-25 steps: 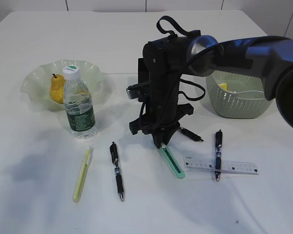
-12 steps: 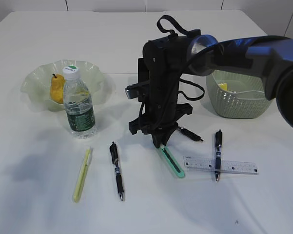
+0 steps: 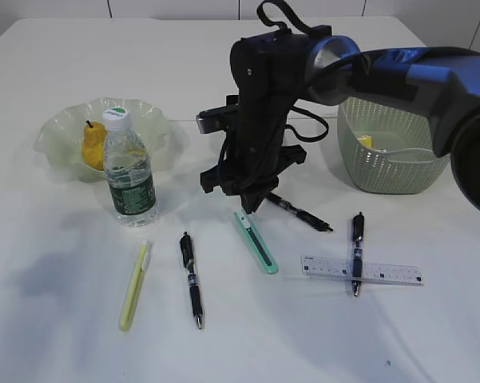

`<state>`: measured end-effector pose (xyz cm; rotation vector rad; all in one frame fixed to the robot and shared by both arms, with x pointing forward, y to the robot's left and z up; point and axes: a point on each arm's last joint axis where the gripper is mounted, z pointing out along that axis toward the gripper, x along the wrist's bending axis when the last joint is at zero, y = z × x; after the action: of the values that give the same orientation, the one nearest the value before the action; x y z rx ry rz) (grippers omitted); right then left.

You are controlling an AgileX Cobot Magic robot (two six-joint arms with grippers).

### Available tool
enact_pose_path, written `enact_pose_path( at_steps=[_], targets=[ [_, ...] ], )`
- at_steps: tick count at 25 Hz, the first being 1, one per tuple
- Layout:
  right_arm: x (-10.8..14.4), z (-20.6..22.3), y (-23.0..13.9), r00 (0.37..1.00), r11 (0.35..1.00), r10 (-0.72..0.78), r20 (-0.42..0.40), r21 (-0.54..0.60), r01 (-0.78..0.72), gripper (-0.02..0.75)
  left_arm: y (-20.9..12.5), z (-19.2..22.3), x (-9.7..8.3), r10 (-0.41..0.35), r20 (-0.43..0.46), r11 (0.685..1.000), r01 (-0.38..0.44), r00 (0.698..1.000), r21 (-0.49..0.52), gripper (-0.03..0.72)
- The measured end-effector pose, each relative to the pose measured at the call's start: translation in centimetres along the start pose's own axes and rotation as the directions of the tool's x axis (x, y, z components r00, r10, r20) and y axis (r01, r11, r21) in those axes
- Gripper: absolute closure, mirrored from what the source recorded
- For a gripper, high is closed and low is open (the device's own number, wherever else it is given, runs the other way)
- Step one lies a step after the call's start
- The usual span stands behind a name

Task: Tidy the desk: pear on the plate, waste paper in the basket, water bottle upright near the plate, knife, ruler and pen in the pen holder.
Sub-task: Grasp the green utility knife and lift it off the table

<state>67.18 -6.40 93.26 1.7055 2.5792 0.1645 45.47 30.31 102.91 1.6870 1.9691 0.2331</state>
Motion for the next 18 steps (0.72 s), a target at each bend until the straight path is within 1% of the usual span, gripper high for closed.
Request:
enact_pose_path(
  at_steps=[3, 6, 8, 9, 12, 14, 15, 18],
  targets=[
    [0.04, -0.62, 0.38, 1.0, 1.0, 0.0, -0.002, -0.025, 0.0, 0.729, 0.0, 0.0, 0.0, 0.0, 0.0, 1.0, 0.0, 1.0, 0.0, 0.251],
    [0.06, -0.69, 0.41, 1.0, 1.0, 0.0, -0.004, -0.026, 0.0, 0.73, 0.0, 0.0, 0.0, 0.0, 0.0, 1.0, 0.0, 1.0, 0.0, 0.251],
    [0.08, -0.69, 0.41, 1.0, 1.0, 0.001, -0.006, -0.025, -0.001, 0.713, 0.0, 0.0, 0.0, 0.0, 0.0, 1.0, 0.0, 1.0, 0.0, 0.251],
    [0.08, -0.69, 0.41, 1.0, 1.0, 0.001, -0.006, -0.025, -0.001, 0.692, 0.0, 0.0, 0.0, 0.0, 0.0, 1.0, 0.0, 1.0, 0.0, 0.251],
    [0.08, -0.69, 0.41, 1.0, 1.0, 0.001, -0.006, -0.025, -0.001, 0.559, 0.0, 0.0, 0.0, 0.0, 0.0, 1.0, 0.0, 1.0, 0.0, 0.251],
    [0.08, -0.69, 0.41, 1.0, 1.0, 0.001, -0.006, -0.025, -0.001, 0.492, 0.0, 0.0, 0.0, 0.0, 0.0, 1.0, 0.0, 1.0, 0.0, 0.251],
    [0.09, -0.61, 0.4, 1.0, 1.0, 0.002, -0.008, -0.024, -0.002, 0.473, 0.0, 0.0, 0.0, 0.0, 0.0, 1.0, 0.0, 1.0, 0.0, 0.251],
    [0.12, -0.01, 0.4, 1.0, 1.0, 0.003, -0.01, -0.012, -0.003, 0.452, 0.0, 0.0, 0.0, 0.0, 0.0, 1.0, 0.0, 1.0, 0.0, 0.251]
  ],
)
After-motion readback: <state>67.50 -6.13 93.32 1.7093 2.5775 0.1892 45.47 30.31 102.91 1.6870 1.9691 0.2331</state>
